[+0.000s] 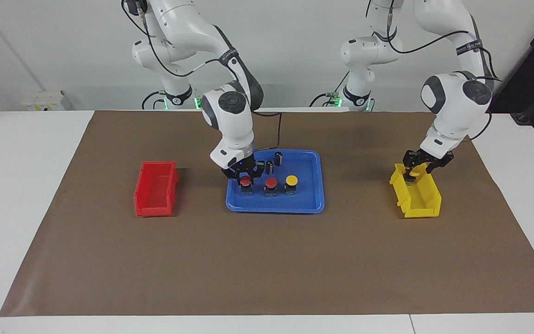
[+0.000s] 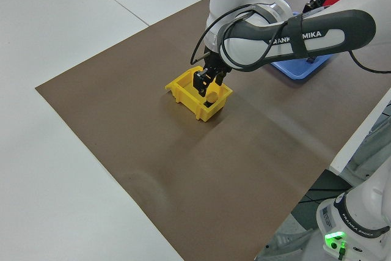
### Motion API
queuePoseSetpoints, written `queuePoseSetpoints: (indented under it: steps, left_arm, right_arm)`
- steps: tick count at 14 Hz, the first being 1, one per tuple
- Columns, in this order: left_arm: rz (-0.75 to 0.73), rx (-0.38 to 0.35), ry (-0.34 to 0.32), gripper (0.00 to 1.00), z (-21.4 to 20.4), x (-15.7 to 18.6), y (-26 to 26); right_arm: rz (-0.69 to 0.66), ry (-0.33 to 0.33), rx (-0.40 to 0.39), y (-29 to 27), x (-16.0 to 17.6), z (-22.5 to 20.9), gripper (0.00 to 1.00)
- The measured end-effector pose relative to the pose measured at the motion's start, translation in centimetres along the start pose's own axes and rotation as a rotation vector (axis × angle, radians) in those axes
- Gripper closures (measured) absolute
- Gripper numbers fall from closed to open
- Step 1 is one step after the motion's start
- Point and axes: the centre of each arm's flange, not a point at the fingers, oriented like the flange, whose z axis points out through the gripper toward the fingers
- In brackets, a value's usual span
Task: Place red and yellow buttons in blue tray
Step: 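Place the red button in the tray while the left gripper returns to the bin, then carry the second yellow button with the left gripper into the tray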
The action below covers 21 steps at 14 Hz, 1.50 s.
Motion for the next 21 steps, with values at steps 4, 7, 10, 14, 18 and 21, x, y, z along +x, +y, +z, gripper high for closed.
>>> queuePoseSetpoints:
  steps: [4, 7, 10, 14, 18, 21]
  left_arm:
    - [0.005, 0.000, 0.001, 0.29, 0.9, -0.1, -0.4]
    - [0.005, 0.001, 0.010, 0.33, 1.5, -0.2, -0.7]
    - [0.003, 0.003, 0.020, 0.62, 1.5, 0.2, -0.7]
    - [-0.019, 0.005, 0.003, 0.62, -6.0, 4.3, 1.9]
    - [-0.088, 0.069, -0.002, 0.62, -15.2, 6.6, 12.0]
    - [-0.157, 0.072, -0.003, 0.62, -13.2, 5.1, 23.0]
  right_arm:
    - [0.081, -0.012, -0.029, 3.4, 4.5, -7.5, 0.05]
    - [0.153, -0.012, -0.053, 11.9, 7.8, -17.5, 0.00]
    - [0.135, -0.027, -0.071, 21.0, 7.1, -23.6, 0.00]
    - [0.065, -0.074, -0.082, 28.4, 4.9, -29.6, 0.00]
    - [0.018, -0.079, -0.078, 33.5, 4.4, -31.4, 0.00]
    - [0.032, -0.100, -0.077, 34.5, 4.2, -30.3, 0.00]
